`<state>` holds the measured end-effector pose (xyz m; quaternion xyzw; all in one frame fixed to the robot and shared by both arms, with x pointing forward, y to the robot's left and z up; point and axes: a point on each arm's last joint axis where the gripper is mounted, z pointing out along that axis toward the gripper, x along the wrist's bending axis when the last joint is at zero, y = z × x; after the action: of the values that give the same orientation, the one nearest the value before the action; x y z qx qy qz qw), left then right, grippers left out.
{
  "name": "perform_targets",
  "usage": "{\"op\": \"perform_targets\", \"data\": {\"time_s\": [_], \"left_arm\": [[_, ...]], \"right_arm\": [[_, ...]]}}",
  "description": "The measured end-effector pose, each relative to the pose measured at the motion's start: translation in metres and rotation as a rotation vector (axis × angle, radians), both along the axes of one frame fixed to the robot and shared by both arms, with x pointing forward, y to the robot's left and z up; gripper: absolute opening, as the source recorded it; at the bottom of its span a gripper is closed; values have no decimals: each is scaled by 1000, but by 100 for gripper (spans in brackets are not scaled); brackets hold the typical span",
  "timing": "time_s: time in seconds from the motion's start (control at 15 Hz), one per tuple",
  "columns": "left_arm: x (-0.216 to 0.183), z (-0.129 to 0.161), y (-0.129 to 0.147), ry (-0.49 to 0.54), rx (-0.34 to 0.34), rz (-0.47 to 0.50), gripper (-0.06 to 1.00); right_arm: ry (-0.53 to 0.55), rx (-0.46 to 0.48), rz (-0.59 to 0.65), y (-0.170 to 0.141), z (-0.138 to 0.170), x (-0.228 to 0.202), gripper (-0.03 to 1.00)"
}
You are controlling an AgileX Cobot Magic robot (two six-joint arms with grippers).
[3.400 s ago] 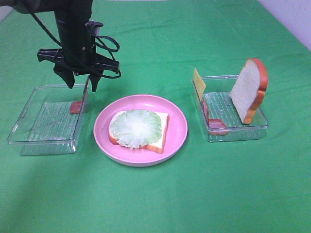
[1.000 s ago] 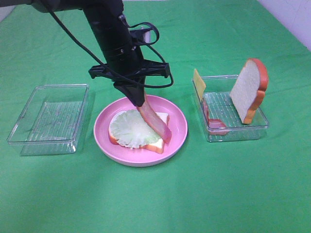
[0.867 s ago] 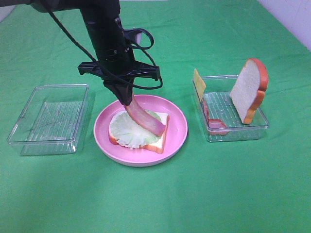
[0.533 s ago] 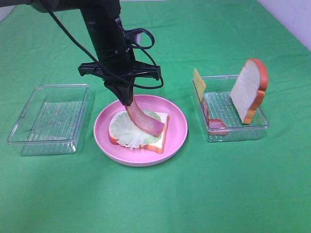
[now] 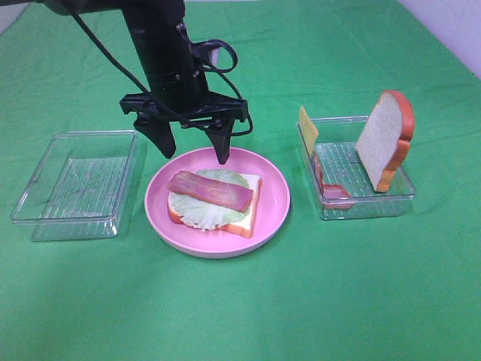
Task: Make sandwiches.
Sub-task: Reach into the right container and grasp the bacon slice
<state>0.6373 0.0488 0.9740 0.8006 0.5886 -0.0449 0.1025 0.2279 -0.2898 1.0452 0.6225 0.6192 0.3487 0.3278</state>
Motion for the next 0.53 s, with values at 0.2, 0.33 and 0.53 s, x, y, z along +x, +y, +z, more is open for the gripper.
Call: {"op": "perform_targets", "data": {"time_s": [0.2, 0.33, 0.53], "left_arm": [[-7, 46, 8, -106, -16, -8, 77], [-16, 85, 18, -201, -22, -13, 77], [-34, 138, 31, -319, -55, -10, 77]], "right_arm": [[0, 0, 0, 0, 0, 0, 69], [0, 0, 0, 0, 0, 0, 69], [0, 0, 0, 0, 0, 0, 69]]}}
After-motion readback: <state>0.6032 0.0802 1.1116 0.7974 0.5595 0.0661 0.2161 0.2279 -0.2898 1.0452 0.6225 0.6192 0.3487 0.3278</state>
